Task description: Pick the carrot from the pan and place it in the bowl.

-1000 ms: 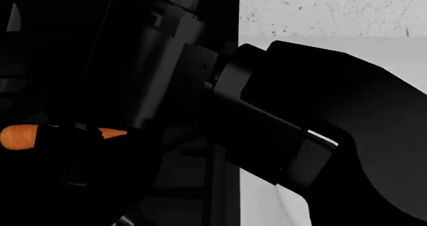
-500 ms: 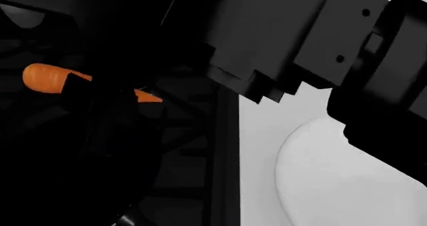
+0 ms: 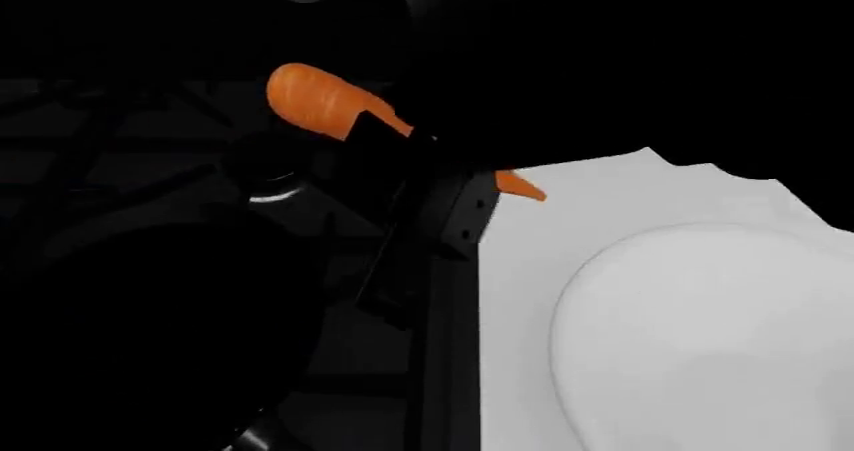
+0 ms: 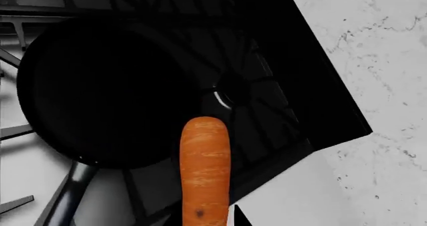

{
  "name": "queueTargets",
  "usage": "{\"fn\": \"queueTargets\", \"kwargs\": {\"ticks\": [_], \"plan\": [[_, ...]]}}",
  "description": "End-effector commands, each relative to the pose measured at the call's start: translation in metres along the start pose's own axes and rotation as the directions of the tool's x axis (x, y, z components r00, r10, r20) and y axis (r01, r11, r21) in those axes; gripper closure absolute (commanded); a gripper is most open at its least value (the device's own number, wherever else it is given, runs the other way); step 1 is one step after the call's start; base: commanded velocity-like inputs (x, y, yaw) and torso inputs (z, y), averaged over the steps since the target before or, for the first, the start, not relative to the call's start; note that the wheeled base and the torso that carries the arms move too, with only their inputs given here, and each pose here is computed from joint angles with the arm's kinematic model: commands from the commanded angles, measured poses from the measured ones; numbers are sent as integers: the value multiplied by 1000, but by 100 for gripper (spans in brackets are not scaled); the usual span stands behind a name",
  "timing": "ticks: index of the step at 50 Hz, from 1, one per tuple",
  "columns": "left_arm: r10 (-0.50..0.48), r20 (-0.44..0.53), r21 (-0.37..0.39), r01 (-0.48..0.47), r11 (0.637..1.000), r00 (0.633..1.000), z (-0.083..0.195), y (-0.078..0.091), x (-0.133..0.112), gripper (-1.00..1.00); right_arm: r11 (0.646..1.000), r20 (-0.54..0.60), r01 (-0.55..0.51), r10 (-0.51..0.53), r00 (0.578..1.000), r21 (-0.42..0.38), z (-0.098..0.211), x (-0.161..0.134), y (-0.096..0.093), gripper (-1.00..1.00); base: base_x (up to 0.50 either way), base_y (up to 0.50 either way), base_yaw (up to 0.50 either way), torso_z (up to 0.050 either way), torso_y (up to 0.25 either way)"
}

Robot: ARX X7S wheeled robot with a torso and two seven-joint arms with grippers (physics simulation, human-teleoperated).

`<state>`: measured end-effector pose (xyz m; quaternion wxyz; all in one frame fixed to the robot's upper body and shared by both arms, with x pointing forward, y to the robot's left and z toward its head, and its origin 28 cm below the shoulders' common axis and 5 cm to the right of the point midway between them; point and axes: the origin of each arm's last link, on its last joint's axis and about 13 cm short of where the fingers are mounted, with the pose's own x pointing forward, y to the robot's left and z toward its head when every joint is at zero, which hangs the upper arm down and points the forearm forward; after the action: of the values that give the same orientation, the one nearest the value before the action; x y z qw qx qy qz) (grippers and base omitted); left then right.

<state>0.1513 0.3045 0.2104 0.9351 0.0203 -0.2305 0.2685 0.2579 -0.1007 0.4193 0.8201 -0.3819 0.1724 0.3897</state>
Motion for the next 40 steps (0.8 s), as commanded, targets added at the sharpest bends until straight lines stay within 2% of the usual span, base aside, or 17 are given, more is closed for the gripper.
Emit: {"fn": "queueTargets", "kwargs": {"ticks": [1, 12, 23, 27, 40], "plan": [[-9, -3, -7, 9, 1000, 1000, -3, -2, 5, -100, 983, -77, 174, -169, 983, 65, -25, -45, 7, 100, 0, 0, 0, 0, 0], [-30, -11, -14, 30, 999, 999, -10, -8, 9, -100, 954, -176, 269, -245, 953, 131, -50, -65, 14, 100, 0, 0, 0, 0, 0], [-35, -22, -18, 34, 999, 999, -16, -9, 10, -100, 930, -318, 354, -307, 897, 100, -57, -75, 16, 100, 0, 0, 0, 0, 0], [-42, -27, -26, 41, 999, 999, -19, -10, 10, -100, 929, -373, 362, -308, 875, 83, -61, -68, 16, 100, 0, 0, 1, 0, 0], [-39, -28, -32, 38, 999, 999, -21, -8, 8, -100, 948, -479, 306, -231, 847, 84, -75, -57, 30, 100, 0, 0, 0, 0, 0]]}}
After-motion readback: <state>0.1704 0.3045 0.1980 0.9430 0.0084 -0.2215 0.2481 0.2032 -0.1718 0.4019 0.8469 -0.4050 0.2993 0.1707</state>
